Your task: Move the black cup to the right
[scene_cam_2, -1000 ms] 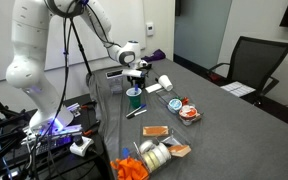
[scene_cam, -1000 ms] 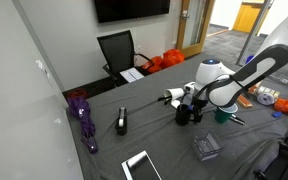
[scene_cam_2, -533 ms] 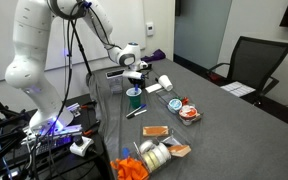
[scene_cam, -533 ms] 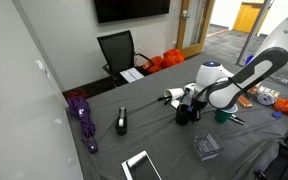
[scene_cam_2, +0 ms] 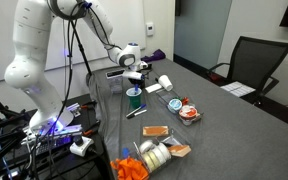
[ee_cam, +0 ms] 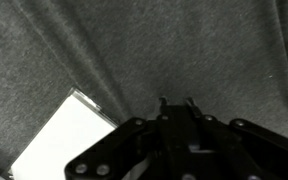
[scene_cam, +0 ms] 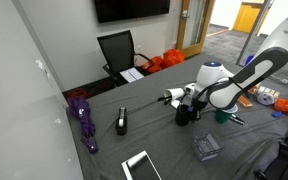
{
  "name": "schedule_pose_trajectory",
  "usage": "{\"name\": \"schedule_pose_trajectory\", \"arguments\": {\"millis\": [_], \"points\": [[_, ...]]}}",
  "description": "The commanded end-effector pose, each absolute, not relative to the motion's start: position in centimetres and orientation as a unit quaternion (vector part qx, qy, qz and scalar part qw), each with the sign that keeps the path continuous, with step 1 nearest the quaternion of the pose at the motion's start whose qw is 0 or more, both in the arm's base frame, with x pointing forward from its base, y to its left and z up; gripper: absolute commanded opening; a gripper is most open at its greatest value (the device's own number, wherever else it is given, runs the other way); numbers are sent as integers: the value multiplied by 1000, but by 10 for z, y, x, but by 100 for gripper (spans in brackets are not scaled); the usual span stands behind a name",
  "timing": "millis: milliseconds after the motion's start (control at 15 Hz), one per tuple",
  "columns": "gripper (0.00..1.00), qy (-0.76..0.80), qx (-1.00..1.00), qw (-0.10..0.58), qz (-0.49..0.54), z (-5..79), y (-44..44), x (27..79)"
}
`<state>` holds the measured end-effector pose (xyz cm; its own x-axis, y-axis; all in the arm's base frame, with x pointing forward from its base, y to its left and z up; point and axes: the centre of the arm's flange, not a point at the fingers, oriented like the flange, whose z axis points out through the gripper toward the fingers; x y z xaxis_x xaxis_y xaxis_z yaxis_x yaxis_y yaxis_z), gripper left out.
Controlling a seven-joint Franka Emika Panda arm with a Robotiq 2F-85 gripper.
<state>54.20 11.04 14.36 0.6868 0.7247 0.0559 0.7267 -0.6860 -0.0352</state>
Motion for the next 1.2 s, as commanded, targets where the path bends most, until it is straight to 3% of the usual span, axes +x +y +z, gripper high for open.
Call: {"name": "schedule_pose_trajectory", "arguments": {"millis": [0,1133], "points": [[5,-410,-911,30,-25,156,109,528],[5,-446,-894,1,-38,237,95,451]]}}
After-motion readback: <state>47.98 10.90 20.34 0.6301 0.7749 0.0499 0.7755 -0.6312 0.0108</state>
